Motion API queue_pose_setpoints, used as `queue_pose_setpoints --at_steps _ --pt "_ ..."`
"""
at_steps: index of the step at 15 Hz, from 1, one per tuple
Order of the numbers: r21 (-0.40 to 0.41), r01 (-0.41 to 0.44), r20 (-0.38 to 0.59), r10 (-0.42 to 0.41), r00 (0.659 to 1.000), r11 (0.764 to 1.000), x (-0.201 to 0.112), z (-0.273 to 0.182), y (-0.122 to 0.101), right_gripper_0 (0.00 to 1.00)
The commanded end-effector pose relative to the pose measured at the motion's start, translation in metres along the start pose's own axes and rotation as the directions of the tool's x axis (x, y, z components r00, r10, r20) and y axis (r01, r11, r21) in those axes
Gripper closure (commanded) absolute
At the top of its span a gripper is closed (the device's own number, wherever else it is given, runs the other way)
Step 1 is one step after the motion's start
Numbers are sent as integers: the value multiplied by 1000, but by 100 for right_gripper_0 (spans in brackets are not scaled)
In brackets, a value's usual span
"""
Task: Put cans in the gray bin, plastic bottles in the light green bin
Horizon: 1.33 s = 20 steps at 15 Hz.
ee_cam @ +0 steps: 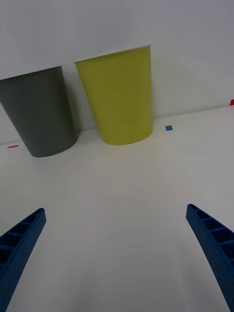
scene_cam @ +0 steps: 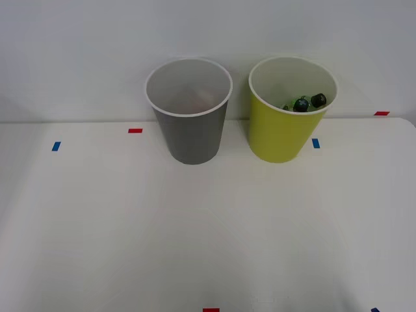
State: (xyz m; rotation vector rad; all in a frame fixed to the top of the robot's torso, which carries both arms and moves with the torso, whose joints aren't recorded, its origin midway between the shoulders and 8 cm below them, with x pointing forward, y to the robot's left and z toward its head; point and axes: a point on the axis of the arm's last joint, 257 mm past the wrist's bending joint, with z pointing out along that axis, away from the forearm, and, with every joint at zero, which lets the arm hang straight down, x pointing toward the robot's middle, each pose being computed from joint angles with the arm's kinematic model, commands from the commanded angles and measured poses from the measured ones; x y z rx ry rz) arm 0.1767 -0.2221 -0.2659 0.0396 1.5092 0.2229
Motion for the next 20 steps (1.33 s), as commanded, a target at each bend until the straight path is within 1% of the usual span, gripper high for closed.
queue_pose_setpoints --at_steps 1,20 --pt "0 0 0 0 1000 1000 0 0 0 0" --pt "0 0 0 0 1000 1000 0 0 0 0"
